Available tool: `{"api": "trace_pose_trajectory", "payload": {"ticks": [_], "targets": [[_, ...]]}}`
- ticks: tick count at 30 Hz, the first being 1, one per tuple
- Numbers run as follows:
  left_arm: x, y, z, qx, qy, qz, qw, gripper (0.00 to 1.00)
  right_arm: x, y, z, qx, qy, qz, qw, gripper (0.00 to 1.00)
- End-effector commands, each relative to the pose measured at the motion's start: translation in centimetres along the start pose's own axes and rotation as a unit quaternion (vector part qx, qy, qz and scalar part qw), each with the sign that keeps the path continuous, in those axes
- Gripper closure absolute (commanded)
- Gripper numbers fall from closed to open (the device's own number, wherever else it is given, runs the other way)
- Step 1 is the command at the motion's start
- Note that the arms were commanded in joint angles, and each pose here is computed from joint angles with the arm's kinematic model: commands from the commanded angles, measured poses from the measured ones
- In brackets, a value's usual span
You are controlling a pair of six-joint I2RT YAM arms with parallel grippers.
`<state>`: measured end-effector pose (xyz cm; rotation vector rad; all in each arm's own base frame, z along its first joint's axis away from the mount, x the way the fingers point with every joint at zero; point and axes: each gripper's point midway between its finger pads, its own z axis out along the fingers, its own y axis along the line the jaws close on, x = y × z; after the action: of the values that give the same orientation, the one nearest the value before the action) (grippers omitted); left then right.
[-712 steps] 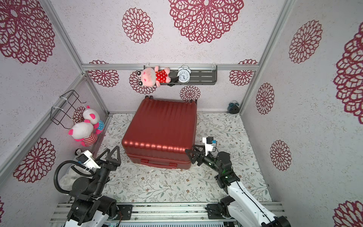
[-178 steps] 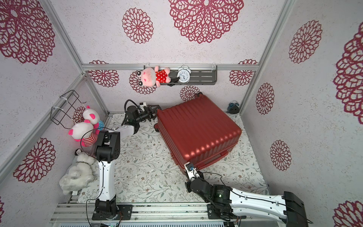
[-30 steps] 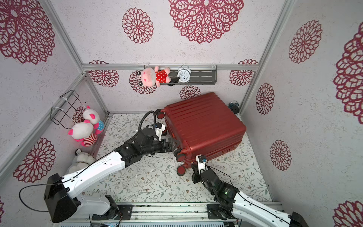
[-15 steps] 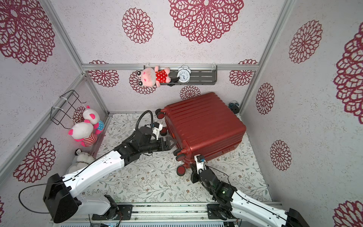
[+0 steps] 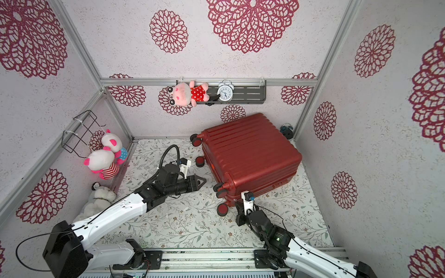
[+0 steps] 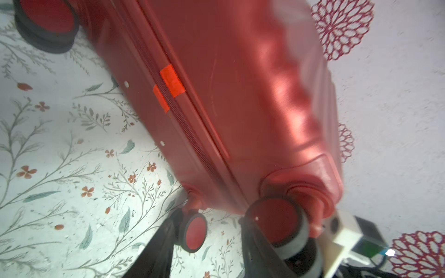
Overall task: Open the suitcase zippers
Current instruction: Unzip the zipper on the suitcase.
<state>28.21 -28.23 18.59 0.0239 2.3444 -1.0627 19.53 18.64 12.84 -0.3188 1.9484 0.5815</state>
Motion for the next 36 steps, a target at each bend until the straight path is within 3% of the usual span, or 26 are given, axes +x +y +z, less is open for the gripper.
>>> {"api": "trace_pose_trajectory", "payload": {"ticks": [1,14,18,19,25,27,31,36], "targets": [[-0.3,-1.6,1.3,0.034,-0.005,0.007,0.999,0.54,-1.5,2.3,0.1,-0.039,-0.008,-0.004,0.999,1.0],[1.2,-2.9,5.5,0.035,0.035,0.025,0.998,0.6,-2.4,5.4,1.6,-0.047,-0.005,-0.035,0.998,1.0],[0.5,-3.1,3.8,0.024,0.008,0.035,0.999,0.62,-2.1,5.1,1.7,-0.026,-0.001,-0.027,0.999,1.0],[-0.4,-2.6,2.5,0.005,-0.016,0.042,0.999,0.6,-2.0,5.0,1.6,-0.021,-0.001,-0.024,0.999,1.0],[-5.8,0.4,-6.0,-0.075,-0.116,0.033,0.99,0.12,-0.8,4.7,0.9,-0.021,-0.001,-0.012,1.0,1.0],[-7.9,1.3,-8.5,-0.095,-0.149,0.027,0.984,0.04,-0.4,4.5,0.6,-0.023,0.0,-0.01,1.0,1.0],[-13.2,2.2,-11.2,-0.082,-0.204,-0.002,0.976,0.02,-0.1,4.1,0.2,-0.026,-0.001,-0.006,1.0,1.0],[-18.8,3.2,-7.8,-0.024,-0.189,-0.047,0.981,0.02,-0.1,4.1,0.0,-0.028,0.0,-0.011,1.0,1.0]]}}
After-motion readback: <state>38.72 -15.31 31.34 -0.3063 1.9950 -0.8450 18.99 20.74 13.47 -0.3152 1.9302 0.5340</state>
